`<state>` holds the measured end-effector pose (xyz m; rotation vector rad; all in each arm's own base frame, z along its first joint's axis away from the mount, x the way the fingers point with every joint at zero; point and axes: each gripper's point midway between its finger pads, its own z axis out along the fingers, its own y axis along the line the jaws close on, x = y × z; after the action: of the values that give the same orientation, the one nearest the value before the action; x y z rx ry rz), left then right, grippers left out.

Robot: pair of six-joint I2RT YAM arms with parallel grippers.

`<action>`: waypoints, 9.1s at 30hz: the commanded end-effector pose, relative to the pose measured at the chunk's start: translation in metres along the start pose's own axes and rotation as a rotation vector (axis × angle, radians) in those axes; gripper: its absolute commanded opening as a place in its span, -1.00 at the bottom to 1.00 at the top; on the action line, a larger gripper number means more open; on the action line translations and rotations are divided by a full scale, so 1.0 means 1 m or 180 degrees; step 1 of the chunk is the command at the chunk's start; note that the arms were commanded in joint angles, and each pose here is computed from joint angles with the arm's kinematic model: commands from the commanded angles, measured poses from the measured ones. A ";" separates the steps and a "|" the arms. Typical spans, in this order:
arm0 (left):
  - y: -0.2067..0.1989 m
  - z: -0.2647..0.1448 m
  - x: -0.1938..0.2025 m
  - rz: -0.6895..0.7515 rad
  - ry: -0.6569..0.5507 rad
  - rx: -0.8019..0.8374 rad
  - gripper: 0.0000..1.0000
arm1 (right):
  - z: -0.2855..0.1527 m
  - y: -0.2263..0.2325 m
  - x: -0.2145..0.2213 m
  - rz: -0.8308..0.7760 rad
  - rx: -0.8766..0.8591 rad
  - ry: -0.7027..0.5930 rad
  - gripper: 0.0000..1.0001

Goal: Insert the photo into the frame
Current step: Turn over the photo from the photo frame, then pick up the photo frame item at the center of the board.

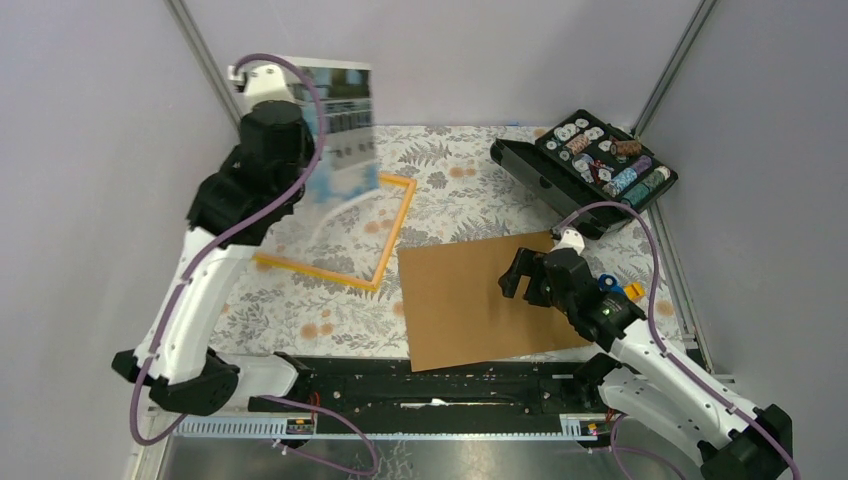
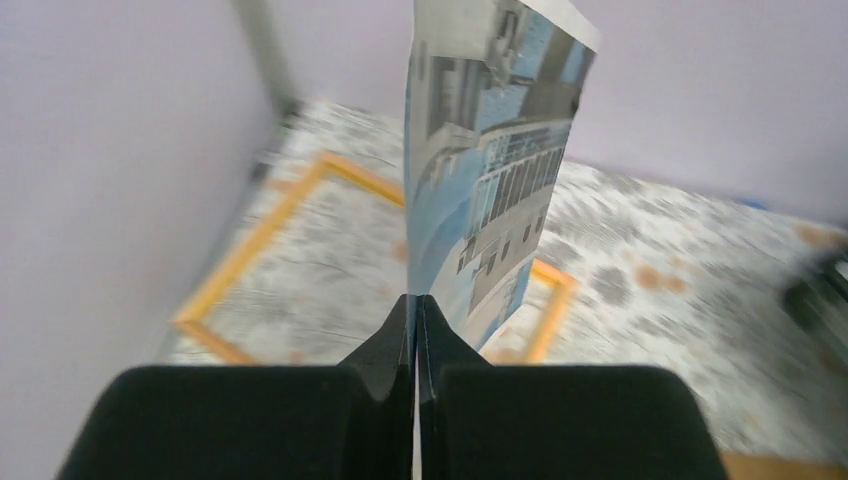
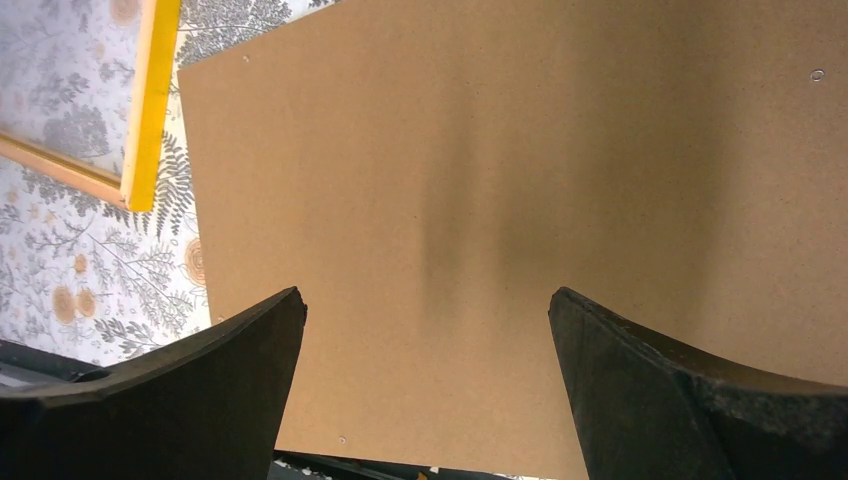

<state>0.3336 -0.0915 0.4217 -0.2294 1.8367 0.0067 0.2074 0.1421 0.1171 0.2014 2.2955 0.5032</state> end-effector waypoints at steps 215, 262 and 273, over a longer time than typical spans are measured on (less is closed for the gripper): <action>-0.090 -0.056 0.405 -0.1273 0.2320 0.1900 0.97 | 0.036 -0.177 -0.014 0.1578 0.1948 -0.0385 0.93; -0.178 -0.106 0.220 -0.2549 0.1724 0.3383 0.73 | 0.050 -0.107 0.056 0.1822 0.0602 0.0580 0.90; -0.187 -0.109 0.210 -0.2787 0.1726 0.3578 0.42 | 0.050 -0.101 0.047 0.1830 0.0503 0.0510 0.89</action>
<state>0.2440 -0.2868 0.2319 -0.3742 1.8569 -1.4674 0.2518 0.0177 0.0266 0.9095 2.2076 0.2895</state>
